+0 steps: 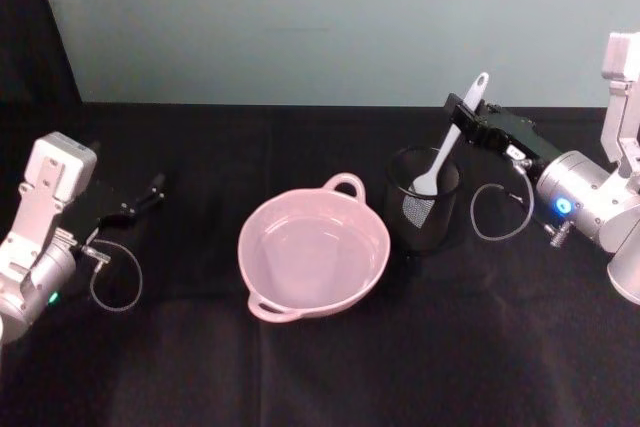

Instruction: Use the one hand to pick up the spoon and stir the clear water in the bowl.

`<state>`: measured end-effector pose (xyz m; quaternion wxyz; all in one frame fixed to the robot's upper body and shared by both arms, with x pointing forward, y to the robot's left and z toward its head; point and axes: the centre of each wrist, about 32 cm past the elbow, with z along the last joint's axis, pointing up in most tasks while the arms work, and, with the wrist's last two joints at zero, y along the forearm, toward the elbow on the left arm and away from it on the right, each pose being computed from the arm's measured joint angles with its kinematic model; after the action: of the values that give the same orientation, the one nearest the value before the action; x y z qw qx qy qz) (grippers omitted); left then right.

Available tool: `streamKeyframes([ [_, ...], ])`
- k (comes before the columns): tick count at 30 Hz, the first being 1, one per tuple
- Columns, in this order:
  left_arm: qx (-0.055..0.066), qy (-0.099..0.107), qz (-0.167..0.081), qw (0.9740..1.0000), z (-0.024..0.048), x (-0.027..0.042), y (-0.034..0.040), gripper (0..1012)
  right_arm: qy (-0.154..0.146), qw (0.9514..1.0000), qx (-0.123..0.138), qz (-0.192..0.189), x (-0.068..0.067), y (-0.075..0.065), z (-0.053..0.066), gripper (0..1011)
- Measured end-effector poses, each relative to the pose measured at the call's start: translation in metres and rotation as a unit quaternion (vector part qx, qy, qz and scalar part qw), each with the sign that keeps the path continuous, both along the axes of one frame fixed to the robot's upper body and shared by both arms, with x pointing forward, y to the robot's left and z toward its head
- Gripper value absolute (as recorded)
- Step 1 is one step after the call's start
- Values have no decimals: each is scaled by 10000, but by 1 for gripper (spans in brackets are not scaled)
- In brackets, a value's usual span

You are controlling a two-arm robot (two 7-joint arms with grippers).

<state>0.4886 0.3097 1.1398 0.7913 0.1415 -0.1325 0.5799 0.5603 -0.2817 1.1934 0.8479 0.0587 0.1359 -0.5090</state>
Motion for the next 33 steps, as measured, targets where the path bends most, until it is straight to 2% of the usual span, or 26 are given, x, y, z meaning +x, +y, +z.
streamKeyframes([
  [3, 0, 0, 0, 10000, 0, 0, 0, 1011, 1, 10000, 1, 0, 0, 0, 0, 314],
  [6, 0, 0, 0, 10000, 0, 0, 0, 1011, 1, 10000, 3, 0, 0, 0, 0, 192],
  [10, 0, 0, 0, 10000, 0, 0, 0, 1011, 1, 10000, 4, 0, 0, 0, 0, 122],
  [19, 0, 0, 0, 10000, 0, 0, 0, 1011, 1, 10000, 4, 0, 0, 0, 0, 116],
  [24, 0, 0, 0, 10000, 0, 0, 0, 1011, -194, 9998, 3, 65, -54, -6, 48, 116],
  [28, 0, 0, 0, 10000, 0, 0, 0, 1011, -366, 9992, -4, 145, -115, -3, 126, 116],
  [33, 0, 0, 0, 10000, 0, 0, 0, 1011, -705, 9970, -179, 267, -224, 22, 309, 116],
])
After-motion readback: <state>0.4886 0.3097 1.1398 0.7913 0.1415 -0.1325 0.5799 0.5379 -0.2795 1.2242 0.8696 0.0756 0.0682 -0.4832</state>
